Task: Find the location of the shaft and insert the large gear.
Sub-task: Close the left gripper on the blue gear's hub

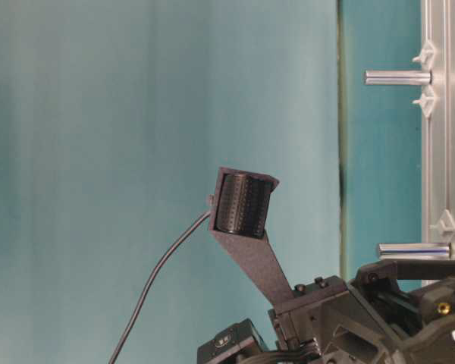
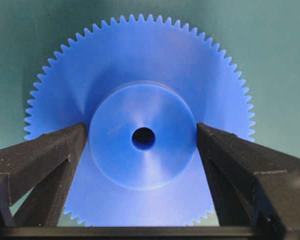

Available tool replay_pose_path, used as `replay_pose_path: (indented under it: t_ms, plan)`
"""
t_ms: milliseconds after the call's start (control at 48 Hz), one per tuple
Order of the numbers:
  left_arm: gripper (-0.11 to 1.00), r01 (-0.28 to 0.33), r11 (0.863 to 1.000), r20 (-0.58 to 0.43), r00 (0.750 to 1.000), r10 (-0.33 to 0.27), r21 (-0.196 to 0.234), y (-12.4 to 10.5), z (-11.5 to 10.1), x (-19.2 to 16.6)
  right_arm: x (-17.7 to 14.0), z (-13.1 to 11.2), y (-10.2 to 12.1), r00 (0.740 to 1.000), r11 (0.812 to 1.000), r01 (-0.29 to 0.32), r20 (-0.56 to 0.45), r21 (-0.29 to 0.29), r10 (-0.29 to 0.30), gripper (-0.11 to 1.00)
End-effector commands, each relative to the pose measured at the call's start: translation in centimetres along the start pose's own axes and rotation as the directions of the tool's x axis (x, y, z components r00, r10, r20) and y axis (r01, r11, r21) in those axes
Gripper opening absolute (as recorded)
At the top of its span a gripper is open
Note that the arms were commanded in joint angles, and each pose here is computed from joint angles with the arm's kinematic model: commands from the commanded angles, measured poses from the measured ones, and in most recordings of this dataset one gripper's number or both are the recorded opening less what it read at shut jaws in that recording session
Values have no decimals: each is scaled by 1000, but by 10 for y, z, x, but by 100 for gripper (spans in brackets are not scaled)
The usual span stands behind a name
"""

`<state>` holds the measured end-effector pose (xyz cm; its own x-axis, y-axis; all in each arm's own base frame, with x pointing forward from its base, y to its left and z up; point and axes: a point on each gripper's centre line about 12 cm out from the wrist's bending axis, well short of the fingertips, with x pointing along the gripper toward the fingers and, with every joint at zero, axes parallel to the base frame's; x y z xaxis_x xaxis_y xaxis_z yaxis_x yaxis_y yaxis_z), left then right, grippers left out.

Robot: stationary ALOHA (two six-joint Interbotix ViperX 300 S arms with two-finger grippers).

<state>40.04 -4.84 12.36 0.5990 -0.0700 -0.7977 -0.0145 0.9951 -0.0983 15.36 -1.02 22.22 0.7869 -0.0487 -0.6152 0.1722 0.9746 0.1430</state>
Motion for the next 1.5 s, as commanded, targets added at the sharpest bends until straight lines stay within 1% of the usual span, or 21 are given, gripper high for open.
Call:
replay_pose_path:
  t_ms: [0, 166, 395, 520, 999, 1290, 1478]
  plan:
    - [92, 5, 1000, 19, 1000, -5, 4, -2, 6, -3, 0, 3, 0, 1000, 1000, 0, 6, 7, 0, 6]
    - [92, 2, 1000, 1, 1000, -2, 5, -2, 1, 0, 0, 3, 0, 1000, 1000, 0, 8, 9, 0, 6]
    - [92, -9, 1000, -61, 998, 9, 6, 0, -8, 4, -1, 3, 0, 1000, 1000, 0, 8, 9, 0, 6]
    - [92, -10, 1000, -70, 998, 11, 7, 0, -10, 4, -1, 2, 0, 1000, 1000, 0, 9, 9, 0, 6]
    - [90, -25, 1000, -137, 990, 25, 3, 1, -9, -5, -3, 2, 0, 1000, 1000, -2, 20, 8, 2, 6]
    - [90, -32, 999, -184, 982, 34, 11, 0, -8, -12, 0, -2, -1, 1000, 1000, -2, 20, 10, 2, 6]
    - [90, -31, 999, -178, 983, 33, 12, -1, -4, -11, 1, -4, -1, 1000, 1000, -3, 27, 10, 3, 6]
